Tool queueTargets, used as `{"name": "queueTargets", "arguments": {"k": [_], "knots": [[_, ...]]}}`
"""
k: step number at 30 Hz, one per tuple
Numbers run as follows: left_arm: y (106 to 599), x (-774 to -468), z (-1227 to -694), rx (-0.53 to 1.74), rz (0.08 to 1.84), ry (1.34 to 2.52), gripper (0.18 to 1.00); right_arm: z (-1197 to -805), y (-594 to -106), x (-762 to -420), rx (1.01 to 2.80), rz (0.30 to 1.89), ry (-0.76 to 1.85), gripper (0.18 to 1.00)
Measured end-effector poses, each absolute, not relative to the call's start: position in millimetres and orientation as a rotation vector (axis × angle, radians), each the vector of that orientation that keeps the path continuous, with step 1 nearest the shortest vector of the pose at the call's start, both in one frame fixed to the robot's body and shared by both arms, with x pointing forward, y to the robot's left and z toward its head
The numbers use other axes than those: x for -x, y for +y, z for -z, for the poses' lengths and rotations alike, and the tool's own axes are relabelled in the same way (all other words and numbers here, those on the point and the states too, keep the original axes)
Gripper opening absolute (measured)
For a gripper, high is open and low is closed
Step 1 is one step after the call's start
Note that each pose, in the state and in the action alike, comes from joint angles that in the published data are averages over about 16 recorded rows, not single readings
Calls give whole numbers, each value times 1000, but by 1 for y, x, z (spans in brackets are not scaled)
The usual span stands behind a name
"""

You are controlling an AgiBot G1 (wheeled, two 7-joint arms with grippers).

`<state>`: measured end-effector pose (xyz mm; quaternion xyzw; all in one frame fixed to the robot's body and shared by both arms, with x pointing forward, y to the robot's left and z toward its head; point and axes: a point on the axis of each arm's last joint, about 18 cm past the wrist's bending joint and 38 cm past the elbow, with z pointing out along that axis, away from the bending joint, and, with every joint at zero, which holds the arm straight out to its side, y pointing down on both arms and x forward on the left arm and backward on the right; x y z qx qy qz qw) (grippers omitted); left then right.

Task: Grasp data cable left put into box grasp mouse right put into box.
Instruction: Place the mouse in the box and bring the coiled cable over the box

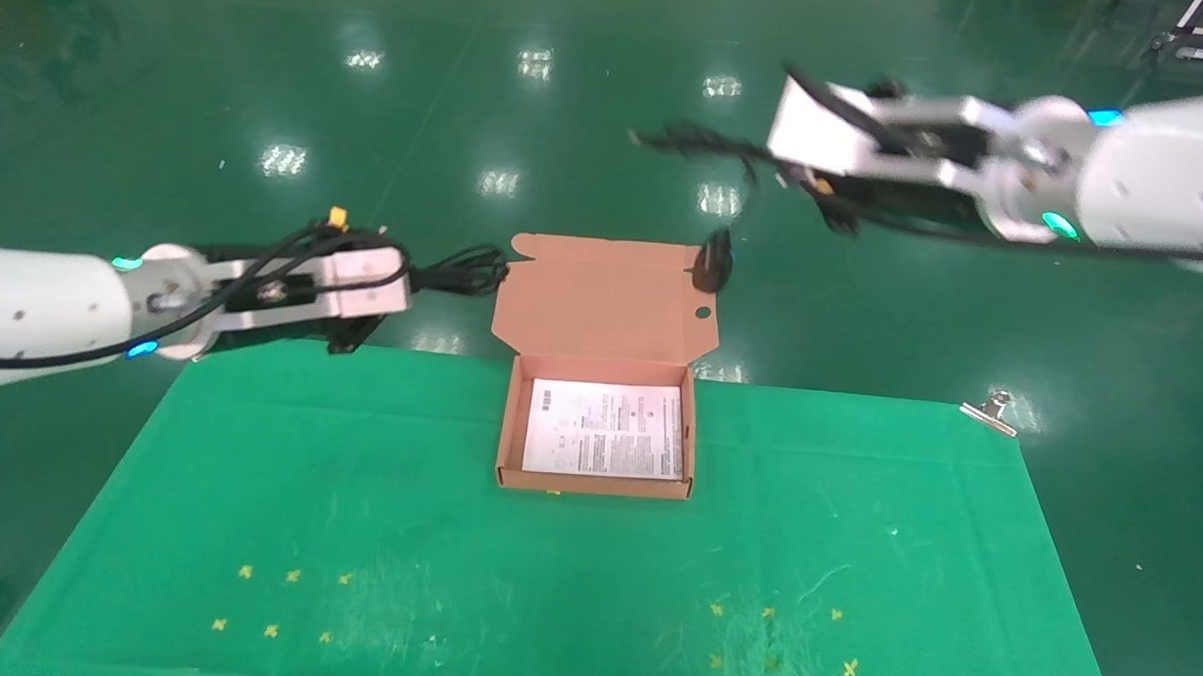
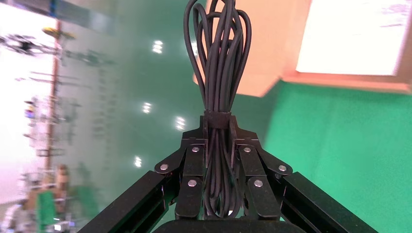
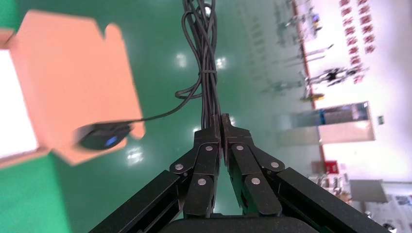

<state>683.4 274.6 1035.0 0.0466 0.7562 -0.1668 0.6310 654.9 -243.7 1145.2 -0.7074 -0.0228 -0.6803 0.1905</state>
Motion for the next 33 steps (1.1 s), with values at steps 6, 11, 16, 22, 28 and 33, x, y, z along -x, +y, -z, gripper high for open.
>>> {"name": "queueTargets", "arguments": {"k": [6, 11, 16, 22, 28, 33], "knots": [[261, -687, -1056, -117, 335, 1641, 254, -1173, -211, -659, 1883, 1928, -128, 192], [256, -689, -1067, -111, 296, 1587, 254, -1182, -193, -662, 1845, 1921, -161, 192], [254, -689, -1075, -101, 265, 1548, 254, -1184, -181, -665, 1828, 1902, -182, 192], [258, -690, -1072, -87, 240, 1546, 254, -1181, -173, -666, 1833, 1880, -197, 192], [267, -692, -1062, -68, 210, 1566, 253, -1172, -169, -668, 1852, 1854, -205, 192], [279, -695, -1051, -41, 173, 1592, 253, -1158, -166, -673, 1883, 1821, -207, 192]]}}
